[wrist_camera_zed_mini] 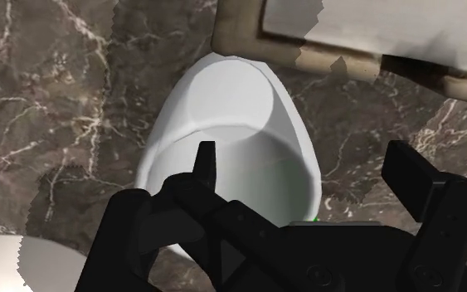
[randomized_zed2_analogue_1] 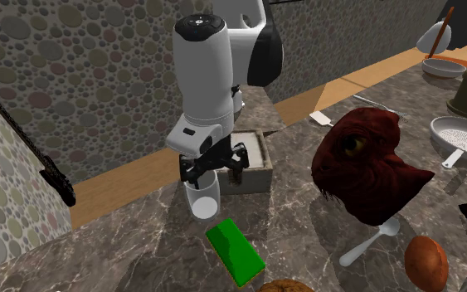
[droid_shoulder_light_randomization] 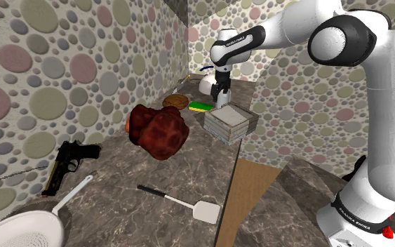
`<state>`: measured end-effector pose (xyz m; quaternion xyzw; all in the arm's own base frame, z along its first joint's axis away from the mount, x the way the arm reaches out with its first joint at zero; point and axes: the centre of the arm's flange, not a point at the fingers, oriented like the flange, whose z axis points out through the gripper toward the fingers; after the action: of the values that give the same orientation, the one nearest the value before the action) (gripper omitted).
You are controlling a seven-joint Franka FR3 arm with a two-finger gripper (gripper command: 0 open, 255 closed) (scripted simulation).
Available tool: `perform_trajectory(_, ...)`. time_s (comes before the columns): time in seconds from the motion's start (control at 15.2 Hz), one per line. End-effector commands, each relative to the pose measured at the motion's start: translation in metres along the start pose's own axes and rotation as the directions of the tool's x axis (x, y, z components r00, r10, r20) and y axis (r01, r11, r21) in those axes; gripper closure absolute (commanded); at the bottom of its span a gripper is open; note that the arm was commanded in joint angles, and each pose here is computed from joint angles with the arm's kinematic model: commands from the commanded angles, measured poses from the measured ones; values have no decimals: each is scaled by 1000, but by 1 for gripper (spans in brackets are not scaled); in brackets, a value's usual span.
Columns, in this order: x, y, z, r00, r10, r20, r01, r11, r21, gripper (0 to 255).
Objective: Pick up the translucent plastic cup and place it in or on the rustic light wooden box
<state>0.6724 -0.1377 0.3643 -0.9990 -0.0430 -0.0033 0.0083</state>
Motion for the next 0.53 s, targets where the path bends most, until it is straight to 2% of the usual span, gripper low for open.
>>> perform_trajectory(0.0, 0, 0, 1, 1000, 0, 0, 0, 1000, 0, 0)
perform_trajectory(0.2, 0, 0, 1, 1000, 0, 0, 0, 1000, 0, 0)
perform_trajectory(0.26, 0, 0, 1, 1000, 0, 0, 0, 1000, 0, 255)
perform_trajectory(0.46, 0, 0, 1, 1000, 0, 0, 0, 1000, 0, 255)
